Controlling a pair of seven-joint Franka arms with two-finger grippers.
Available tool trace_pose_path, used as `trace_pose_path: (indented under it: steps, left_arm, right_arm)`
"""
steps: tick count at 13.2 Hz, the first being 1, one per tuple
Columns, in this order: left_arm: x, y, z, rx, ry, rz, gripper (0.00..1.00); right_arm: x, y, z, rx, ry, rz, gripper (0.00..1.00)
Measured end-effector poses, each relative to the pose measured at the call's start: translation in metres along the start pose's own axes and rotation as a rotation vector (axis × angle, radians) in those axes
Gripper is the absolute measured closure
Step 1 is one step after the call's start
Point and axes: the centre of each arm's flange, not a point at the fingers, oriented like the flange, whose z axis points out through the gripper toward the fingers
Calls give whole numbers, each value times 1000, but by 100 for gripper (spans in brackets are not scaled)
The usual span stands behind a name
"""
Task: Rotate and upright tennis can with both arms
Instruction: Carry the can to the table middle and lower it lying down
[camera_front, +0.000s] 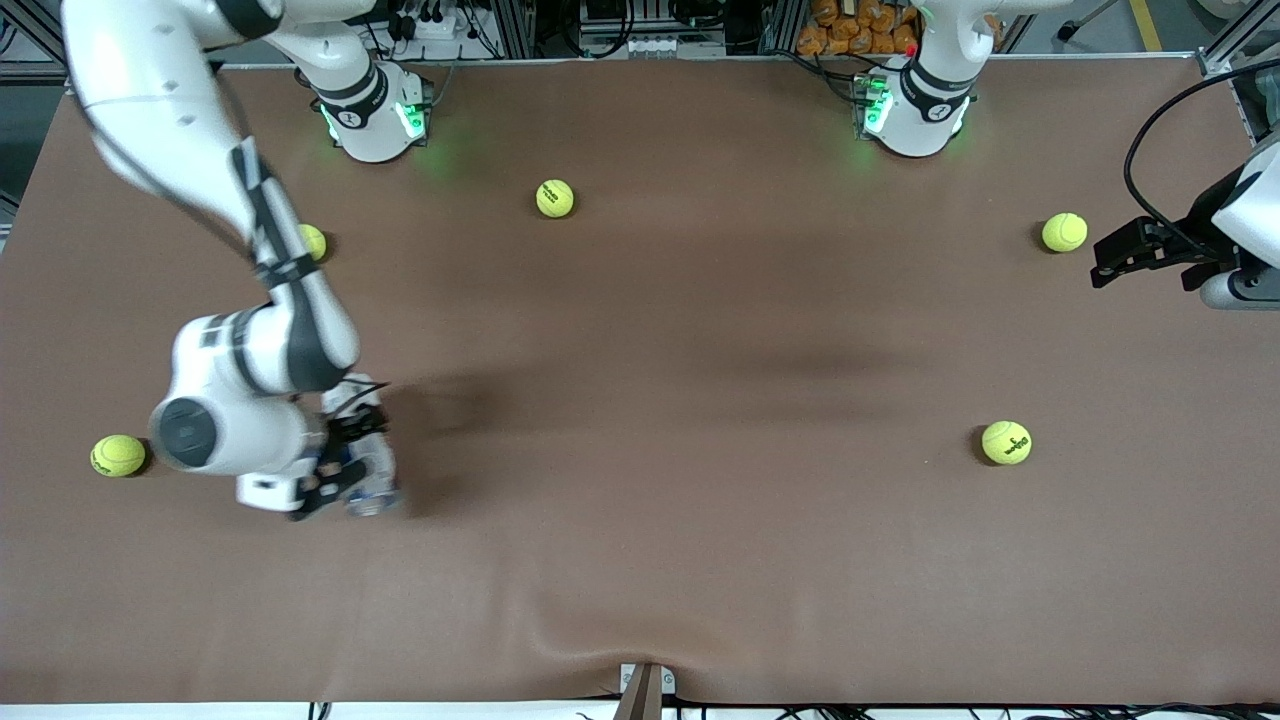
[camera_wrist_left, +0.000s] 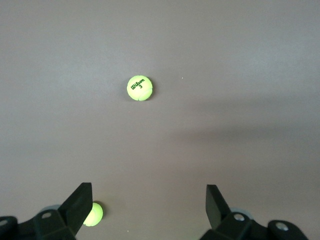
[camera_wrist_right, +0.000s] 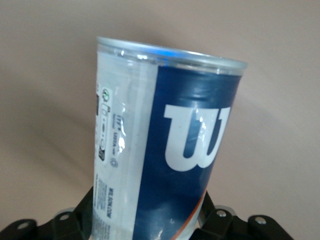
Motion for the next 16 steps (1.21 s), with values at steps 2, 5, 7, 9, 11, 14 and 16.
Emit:
trace_pose_path:
  steps: [2, 5, 7, 9, 11, 14, 16]
  left_arm:
    - [0, 0, 0, 0, 0, 0, 0]
    - [0, 0, 0, 0, 0, 0, 0]
    - [0, 0, 0, 0, 0, 0, 0]
    - [0, 0, 0, 0, 0, 0, 0]
    - [0, 0, 0, 0, -1, 0, 0]
    - [0, 0, 1, 0, -1, 0, 0]
    - [0, 0, 1, 0, -1, 0, 0]
  right_arm:
    - [43, -73, -10, -42, 35, -207, 18]
    - [81, -143, -4, -106, 105, -475, 18]
    - [99, -184, 11, -138, 126, -645, 18]
    - [111, -226, 31, -183, 100, -793, 18]
    - [118, -263, 55, -232, 51, -900, 18]
    - [123, -319, 90, -302, -6, -985, 18]
    - [124, -332, 104, -335, -28, -997, 16]
